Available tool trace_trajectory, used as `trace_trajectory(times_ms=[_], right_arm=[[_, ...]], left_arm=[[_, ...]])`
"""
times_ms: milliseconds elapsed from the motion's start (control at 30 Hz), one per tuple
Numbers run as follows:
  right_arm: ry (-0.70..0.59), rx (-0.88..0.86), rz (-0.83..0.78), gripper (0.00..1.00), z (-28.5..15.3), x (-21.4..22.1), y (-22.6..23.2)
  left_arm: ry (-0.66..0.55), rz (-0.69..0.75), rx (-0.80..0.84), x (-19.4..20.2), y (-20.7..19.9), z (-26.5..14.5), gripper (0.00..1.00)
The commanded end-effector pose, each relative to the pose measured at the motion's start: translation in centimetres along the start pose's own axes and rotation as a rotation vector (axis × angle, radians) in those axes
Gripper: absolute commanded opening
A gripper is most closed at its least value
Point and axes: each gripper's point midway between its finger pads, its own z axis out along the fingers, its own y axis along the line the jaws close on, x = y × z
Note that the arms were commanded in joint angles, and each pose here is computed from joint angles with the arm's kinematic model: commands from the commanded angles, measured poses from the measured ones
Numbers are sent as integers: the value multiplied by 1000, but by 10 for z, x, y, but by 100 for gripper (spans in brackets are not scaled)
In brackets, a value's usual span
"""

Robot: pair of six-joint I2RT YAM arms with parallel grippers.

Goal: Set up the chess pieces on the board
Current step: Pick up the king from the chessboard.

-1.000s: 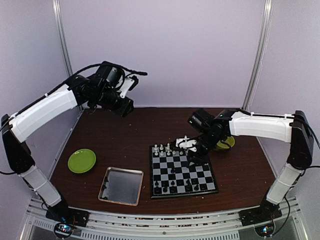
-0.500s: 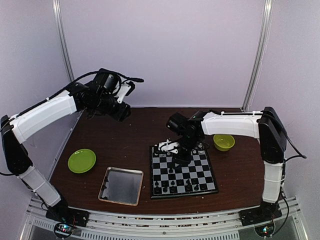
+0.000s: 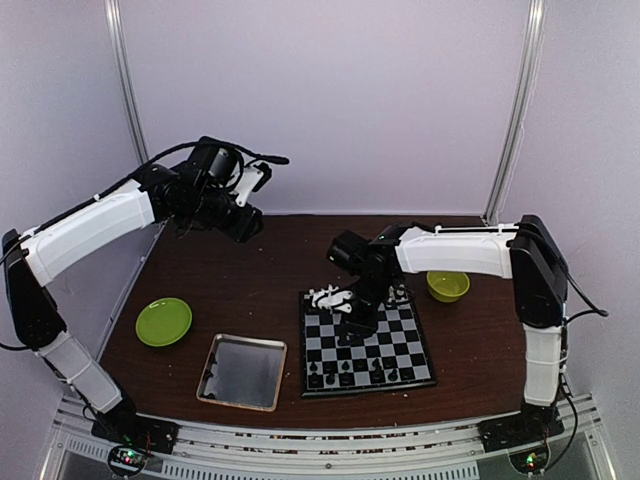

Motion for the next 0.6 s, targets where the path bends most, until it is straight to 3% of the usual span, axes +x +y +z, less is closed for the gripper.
trace_trajectory(times_ms=[0, 333, 567], right_arm=[[-4, -8, -4, 35, 2, -12, 2], [2, 1, 7, 15, -2, -11, 2], [-55, 72, -36, 10, -48, -7, 11]], left_arm=[[-45, 4, 19, -16, -2, -1, 45], [-33, 5, 33, -14, -5, 1, 44], [-26, 8, 30, -13, -5, 2, 44]])
